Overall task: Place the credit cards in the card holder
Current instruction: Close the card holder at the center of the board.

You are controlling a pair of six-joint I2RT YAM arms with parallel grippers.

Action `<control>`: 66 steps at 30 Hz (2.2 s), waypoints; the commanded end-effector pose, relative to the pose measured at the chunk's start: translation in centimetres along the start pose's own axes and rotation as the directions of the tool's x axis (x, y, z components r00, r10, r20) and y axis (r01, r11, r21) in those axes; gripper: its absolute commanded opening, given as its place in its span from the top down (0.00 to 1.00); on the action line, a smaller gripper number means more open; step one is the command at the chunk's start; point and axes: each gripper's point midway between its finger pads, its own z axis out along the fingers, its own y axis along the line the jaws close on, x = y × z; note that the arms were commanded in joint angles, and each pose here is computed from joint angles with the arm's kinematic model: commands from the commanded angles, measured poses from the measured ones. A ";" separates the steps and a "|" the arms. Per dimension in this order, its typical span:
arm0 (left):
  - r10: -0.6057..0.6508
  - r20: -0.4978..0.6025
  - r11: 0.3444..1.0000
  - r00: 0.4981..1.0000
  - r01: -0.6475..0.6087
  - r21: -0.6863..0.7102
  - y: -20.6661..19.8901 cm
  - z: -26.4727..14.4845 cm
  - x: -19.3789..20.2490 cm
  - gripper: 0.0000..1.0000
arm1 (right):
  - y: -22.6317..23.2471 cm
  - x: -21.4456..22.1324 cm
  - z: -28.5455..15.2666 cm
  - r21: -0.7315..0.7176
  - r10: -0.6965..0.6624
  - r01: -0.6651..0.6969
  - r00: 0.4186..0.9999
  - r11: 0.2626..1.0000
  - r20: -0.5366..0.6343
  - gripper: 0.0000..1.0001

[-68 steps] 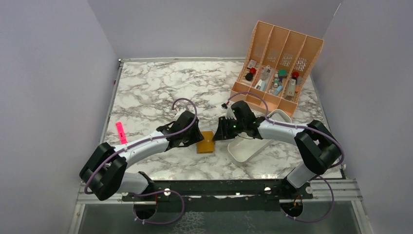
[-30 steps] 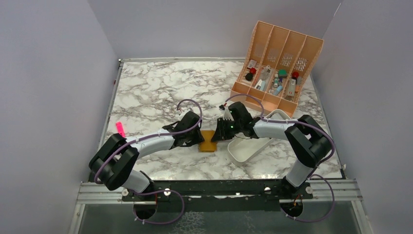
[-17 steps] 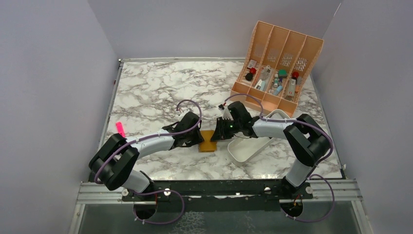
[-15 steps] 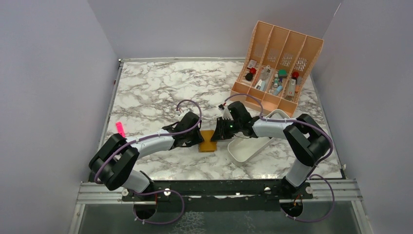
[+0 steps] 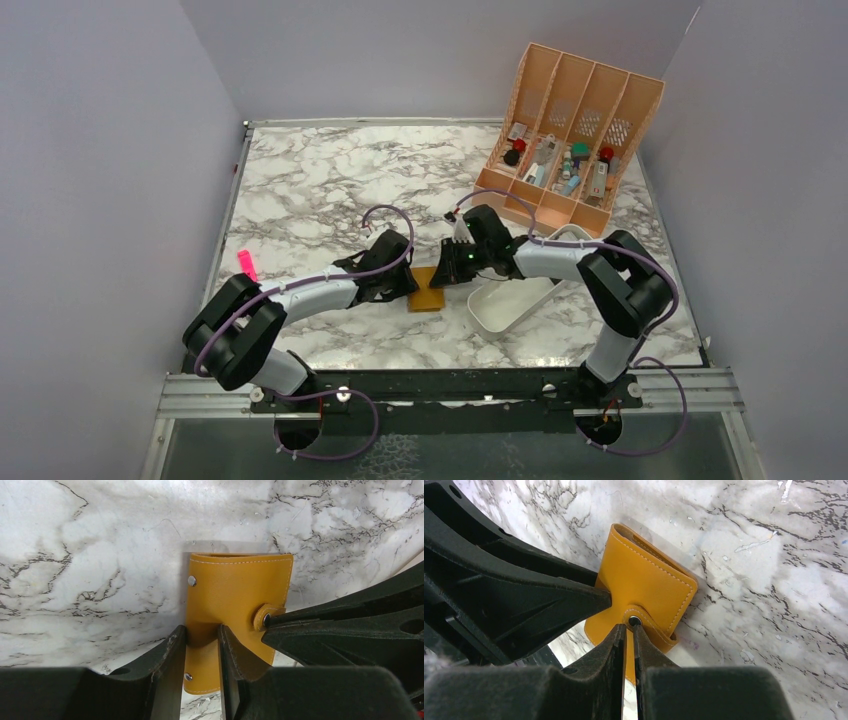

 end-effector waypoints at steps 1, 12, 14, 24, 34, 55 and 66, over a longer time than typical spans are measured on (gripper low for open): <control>-0.003 -0.027 0.995 1.000 0.006 0.099 -2.2 0.2 0.6 0.70 | -0.3 1.0 1.0 0.015 -0.025 0.026 0.999 1.000 -0.043 0.85; -0.025 -0.001 0.994 1.000 0.025 0.108 -2.3 -0.9 0.1 0.70 | 0.1 0.0 -1.5 0.090 -0.087 0.090 0.996 0.992 -0.030 0.85; -0.019 0.020 0.994 1.000 0.017 0.106 -2.6 -1.5 -0.5 0.70 | 0.7 -1.0 -2.5 0.112 -0.110 0.110 0.994 0.988 -0.007 0.83; 0.039 0.081 0.990 0.996 -0.049 0.134 -4.4 -3.7 -2.7 0.67 | 0.1 -1.8 -4.2 0.196 -0.100 0.084 0.992 0.977 0.073 0.77; 0.098 0.024 0.985 0.995 -0.100 0.138 -4.0 -1.6 -3.1 0.80 | -0.8 -1.3 -3.4 0.203 -0.063 0.046 0.995 0.978 0.078 0.80; 0.121 -0.025 0.975 0.992 -0.114 0.193 -4.2 0.6 -3.0 0.81 | -1.3 -1.1 -1.3 0.184 -0.031 0.024 0.999 0.983 0.036 0.81; 0.116 -0.047 0.982 0.992 -0.108 0.154 -2.7 1.8 -2.1 0.81 | -0.5 -1.8 -1.8 0.174 -0.039 0.029 0.998 0.984 0.057 0.80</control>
